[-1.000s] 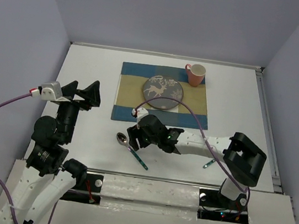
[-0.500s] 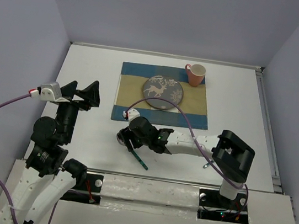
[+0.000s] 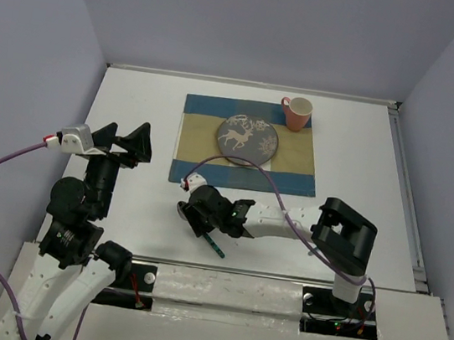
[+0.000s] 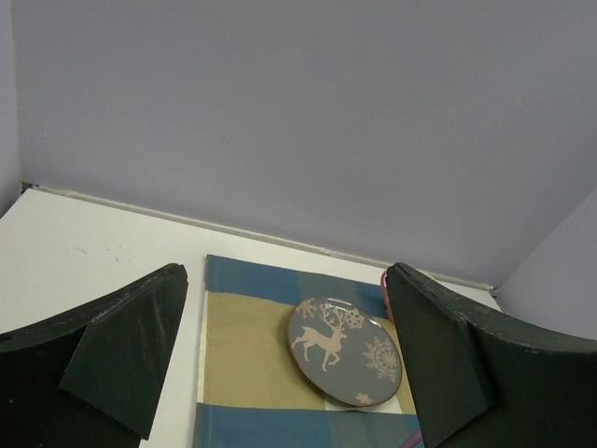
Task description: Set the dinner table for one person
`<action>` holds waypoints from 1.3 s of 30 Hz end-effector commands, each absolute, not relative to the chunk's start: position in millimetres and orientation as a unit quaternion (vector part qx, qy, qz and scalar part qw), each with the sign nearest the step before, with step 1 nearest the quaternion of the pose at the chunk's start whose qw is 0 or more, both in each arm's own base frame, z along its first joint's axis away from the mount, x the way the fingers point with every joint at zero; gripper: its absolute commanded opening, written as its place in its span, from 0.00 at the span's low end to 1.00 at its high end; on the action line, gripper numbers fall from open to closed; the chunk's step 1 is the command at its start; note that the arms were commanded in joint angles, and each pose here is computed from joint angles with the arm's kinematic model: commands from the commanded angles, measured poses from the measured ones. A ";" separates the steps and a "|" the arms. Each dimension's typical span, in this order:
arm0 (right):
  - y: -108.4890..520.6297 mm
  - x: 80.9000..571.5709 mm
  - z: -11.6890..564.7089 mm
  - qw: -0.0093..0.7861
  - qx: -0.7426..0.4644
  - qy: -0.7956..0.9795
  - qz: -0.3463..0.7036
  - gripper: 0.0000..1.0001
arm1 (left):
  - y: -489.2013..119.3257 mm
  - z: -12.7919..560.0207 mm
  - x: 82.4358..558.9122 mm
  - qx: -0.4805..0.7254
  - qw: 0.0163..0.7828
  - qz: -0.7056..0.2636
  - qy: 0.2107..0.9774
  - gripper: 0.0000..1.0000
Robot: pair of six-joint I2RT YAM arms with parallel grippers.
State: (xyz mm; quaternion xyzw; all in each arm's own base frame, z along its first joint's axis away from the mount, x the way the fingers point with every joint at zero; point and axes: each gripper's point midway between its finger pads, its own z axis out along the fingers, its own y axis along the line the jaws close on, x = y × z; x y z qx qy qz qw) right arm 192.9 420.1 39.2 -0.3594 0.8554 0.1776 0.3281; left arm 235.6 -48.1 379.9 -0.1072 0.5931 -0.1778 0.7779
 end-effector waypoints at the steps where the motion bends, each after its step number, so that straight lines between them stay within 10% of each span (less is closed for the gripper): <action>1: 425.2 181.0 48.5 0.325 -0.365 0.855 0.172 0.57 | -44.3 393.3 230.7 -0.109 0.793 -0.179 0.572 0.99; 11: 397.3 149.7 31.0 0.293 -0.353 0.877 0.147 0.39 | -47.5 391.6 233.1 -0.104 0.790 -0.182 0.576 0.99; 15: 392.1 155.3 30.9 0.303 -0.344 0.879 0.131 0.00 | -46.9 391.6 233.2 -0.104 0.791 -0.180 0.576 0.99; 26: 331.5 252.0 146.3 0.444 -0.222 0.859 0.123 0.00 | -47.8 397.1 226.3 -0.101 0.795 -0.192 0.566 0.99; 39: 200.8 416.2 122.2 0.453 -0.035 0.889 0.050 0.00 | -51.5 410.4 208.3 -0.091 0.805 -0.222 0.542 0.99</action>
